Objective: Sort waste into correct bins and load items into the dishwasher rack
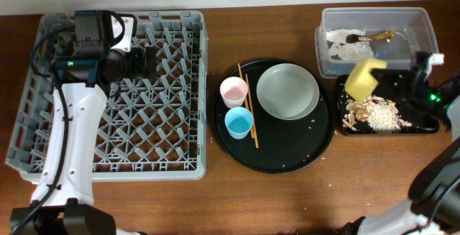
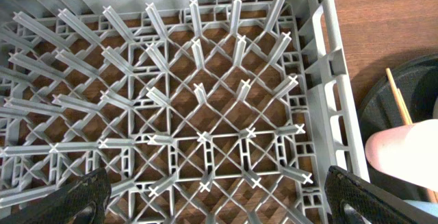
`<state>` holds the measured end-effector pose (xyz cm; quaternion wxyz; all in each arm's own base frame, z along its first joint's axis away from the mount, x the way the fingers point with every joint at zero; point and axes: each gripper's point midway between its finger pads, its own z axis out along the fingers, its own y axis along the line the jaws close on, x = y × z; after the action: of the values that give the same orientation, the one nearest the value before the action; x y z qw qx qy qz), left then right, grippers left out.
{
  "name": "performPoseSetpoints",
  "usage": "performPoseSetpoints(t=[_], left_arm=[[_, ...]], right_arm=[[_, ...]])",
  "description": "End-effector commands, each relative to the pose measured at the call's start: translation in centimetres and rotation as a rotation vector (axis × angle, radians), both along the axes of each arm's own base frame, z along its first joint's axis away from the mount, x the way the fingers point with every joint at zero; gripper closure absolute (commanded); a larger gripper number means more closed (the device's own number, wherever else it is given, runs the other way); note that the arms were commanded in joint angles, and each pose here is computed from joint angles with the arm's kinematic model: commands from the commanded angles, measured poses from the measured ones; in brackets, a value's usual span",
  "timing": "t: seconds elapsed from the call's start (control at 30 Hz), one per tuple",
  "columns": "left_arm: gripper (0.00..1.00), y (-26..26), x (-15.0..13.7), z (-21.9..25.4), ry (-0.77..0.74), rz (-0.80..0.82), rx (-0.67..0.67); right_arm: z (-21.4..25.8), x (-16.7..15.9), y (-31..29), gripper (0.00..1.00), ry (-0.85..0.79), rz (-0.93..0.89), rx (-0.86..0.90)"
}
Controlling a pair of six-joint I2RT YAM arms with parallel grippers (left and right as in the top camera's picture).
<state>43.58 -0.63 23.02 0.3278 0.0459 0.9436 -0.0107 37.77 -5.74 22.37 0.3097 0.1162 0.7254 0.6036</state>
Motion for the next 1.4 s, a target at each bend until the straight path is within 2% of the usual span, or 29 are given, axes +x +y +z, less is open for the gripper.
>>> performPoseSetpoints(t=[0.0,0.1,0.2,0.3,0.37,0.47,0.5,0.53,0.57,0.6,0.67,0.73,0.77,0.83,0.87,0.9,0.97,1.0,1.1,1.13,1.3,1.37], left_arm=[[0.0,0.1,0.3,0.5,-0.012,0.007,-0.004],[0.0,0.1,0.3,0.5,-0.012,0.007,-0.004],[0.0,-0.6,0.2,0.5,-0.008,-0.017,-0.034],[0.0,-0.6,0.3,0.6,-0.014,-0.017,-0.034],[0.0,-0.6,0.3,0.6,-0.013,-0.017,-0.034],[0.0,-1.2,0.1,0.5,-0.005,-0.038,-0.061],[0.0,-1.4,0.0,0.5,-0.005,-0.048,-0.073],[0.0,-2.0,-0.1,0.6,-0.002,-0.07,-0.1],[0.0,-3.2,-0.4,0.6,0.005,-0.111,-0.145],[0.03,-4.8,-1.1,0.6,0.029,-0.158,-0.196],[0.05,-6.3,-2.3,0.2,0.088,-0.165,-0.272],[0.11,-9.6,-4.7,-0.4,0.189,-0.236,-0.355],[0.19,-11.3,-6.0,-1.2,0.246,-0.265,-0.357],[0.25,-14.5,-7.5,-2.5,0.333,-0.29,-0.373],[0.3,-17.6,-8.5,-4.0,0.397,-0.325,-0.367],[0.32,-18.5,-8.7,-5.3,0.431,-0.295,-0.327],[0.36,-19.5,-9.2,-8.6,0.503,-0.185,-0.229],[0.38,-20.9,-9.8,-10.3,0.55,-0.192,-0.208],[0.51,-21.9,-11.0,-14.7,0.666,-0.197,-0.137],[0.54,-21.9,-11.4,-15.4,0.69,-0.196,-0.126],[0.56,-22.5,-11.8,-15.9,0.703,-0.213,-0.113],[0.56,-22.1,-10.9,-13.9,0.689,-0.199,-0.125]], right_arm=[[2.1,-1.4,6.0,0.96,0.016,0.077,-0.311],[-2.8,-5.3,12.2,0.96,0.232,0.244,-0.722],[-8.3,-9.0,15.6,0.96,0.485,0.328,-1.078],[-13.2,-11.4,18.1,0.96,0.6,0.333,-1.168],[-15.7,-11.4,19.0,0.96,0.605,0.336,-1.169],[-18.7,-9.7,19.5,0.93,0.594,0.328,-1.172],[-19.3,-9.7,19.6,0.83,0.605,0.336,-1.17],[-19.5,-9.8,19.7,0.4,0.614,0.345,-1.166],[-18.2,-9.9,21.3,0.2,0.59,0.403,-1.069],[-15.6,-9.4,22.6,0.16,0.563,0.432,-0.969],[-11.2,-8.1,22.1,0.16,0.512,0.405,-0.939],[-5.7,-4.9,19.5,0.16,0.438,0.266,-0.917],[-4.6,-3.5,17.6,0.09,0.431,0.198,-0.913],[-4.5,-2.8,15.6,0.01,0.458,0.141,-0.898],[-4.6,-2.7,14.4,0.01,0.481,0.115,-0.891],[-4.6,-2.6,14.1,0.01,0.485,0.107,-0.889],[-4.7,-2.5,13.8,0.06,0.488,0.097,-0.91],[-4.8,-2.5,13.5,0.1,0.491,0.087,-0.925],[-5.0,-2.5,13.1,0.13,0.499,0.077,-0.946],[-5.0,-2.5,12.9,0.13,0.501,0.071,-0.954],[-5.1,-2.5,12.9,0.14,0.504,0.074,-0.954],[-5.1,-2.8,14.3,0.17,0.482,0.109,-0.962]])
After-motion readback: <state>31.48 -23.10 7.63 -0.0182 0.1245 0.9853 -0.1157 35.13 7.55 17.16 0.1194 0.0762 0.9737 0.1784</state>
